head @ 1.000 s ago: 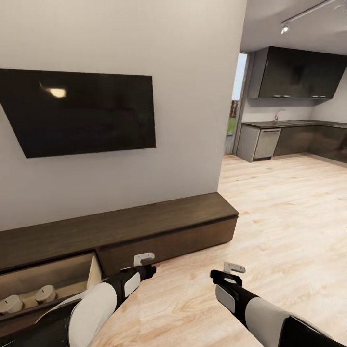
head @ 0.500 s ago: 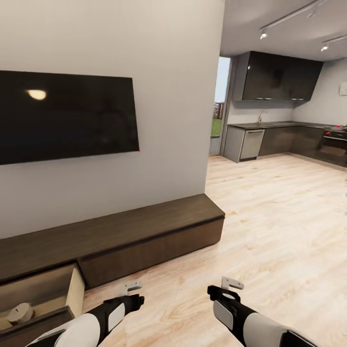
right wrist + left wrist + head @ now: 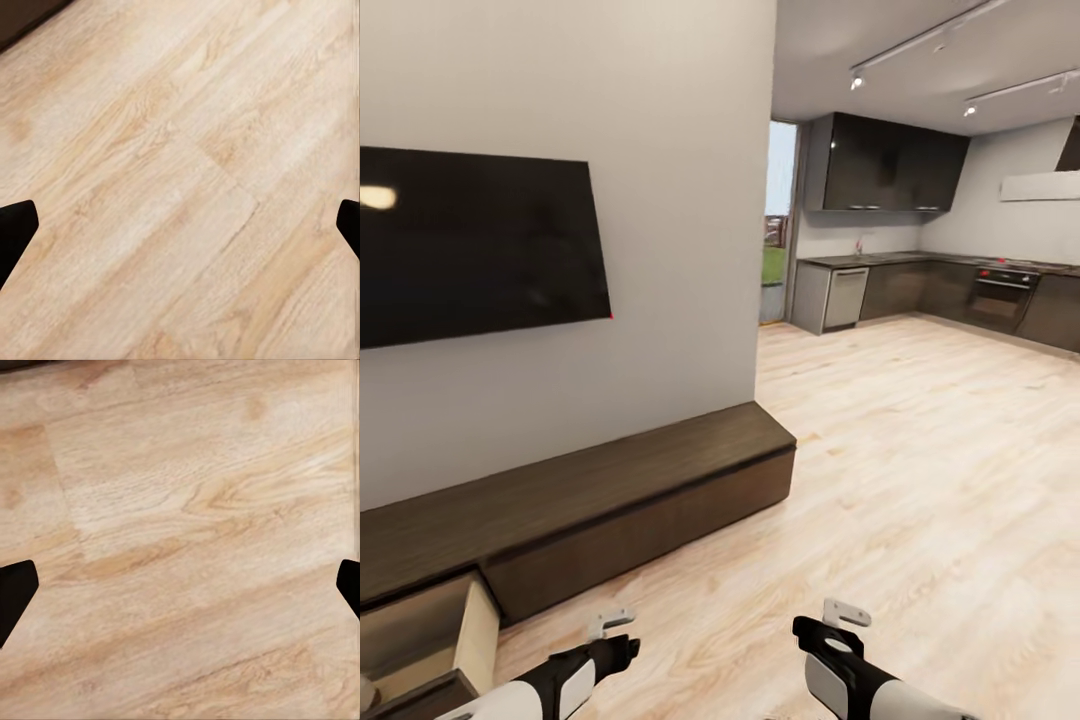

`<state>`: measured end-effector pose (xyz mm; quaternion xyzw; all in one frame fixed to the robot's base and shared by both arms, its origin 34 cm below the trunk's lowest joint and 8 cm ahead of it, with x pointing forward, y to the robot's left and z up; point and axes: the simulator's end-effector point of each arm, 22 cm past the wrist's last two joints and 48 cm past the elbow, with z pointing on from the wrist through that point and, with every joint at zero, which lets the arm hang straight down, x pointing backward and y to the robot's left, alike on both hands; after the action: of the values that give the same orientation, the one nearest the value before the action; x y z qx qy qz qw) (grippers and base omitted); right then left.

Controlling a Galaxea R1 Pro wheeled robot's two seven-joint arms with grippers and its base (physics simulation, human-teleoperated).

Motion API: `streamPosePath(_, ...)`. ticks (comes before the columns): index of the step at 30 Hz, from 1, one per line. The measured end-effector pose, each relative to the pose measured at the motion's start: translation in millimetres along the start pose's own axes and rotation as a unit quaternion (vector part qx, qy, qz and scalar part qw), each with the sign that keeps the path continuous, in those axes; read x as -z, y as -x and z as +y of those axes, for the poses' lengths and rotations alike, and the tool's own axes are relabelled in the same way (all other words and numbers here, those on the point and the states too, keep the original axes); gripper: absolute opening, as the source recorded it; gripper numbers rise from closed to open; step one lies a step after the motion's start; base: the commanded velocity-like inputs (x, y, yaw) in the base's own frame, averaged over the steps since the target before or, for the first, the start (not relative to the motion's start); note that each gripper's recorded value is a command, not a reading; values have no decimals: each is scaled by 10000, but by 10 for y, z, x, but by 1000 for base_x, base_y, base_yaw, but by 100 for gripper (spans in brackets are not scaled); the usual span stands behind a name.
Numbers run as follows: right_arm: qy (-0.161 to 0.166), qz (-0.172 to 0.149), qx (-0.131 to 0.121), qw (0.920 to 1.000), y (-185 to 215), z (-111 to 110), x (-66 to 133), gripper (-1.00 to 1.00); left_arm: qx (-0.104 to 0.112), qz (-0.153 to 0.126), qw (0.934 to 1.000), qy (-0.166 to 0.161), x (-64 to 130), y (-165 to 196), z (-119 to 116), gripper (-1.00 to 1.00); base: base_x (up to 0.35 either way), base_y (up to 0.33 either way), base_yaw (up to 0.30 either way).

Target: Place each of the two pumpkins and all three candles from the living room inside a cabinet in the living room (use any cabinet), then make sure every cabinet is closed, and position the cauldron so it is next to a table in the living room.

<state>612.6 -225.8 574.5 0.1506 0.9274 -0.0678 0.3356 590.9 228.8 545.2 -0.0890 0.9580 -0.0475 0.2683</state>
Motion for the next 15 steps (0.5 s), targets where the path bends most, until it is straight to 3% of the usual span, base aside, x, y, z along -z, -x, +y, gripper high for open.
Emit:
streamPosePath(6,2,3,-1,10000,-8,1,1,100,5,170,9999,9,1,-88,-12,100,0,0,-238)
streamPosePath(10,-18,1,-3,10000,-3,-28,-7,100,8,318,9995,8,4,-156,-18,100,3,0,-62)
streamPosePath(15,-69,-4,17,10000,-4,-89,-20,100,13,356,9994,6,6,-179,-24,100,228,-42,-9)
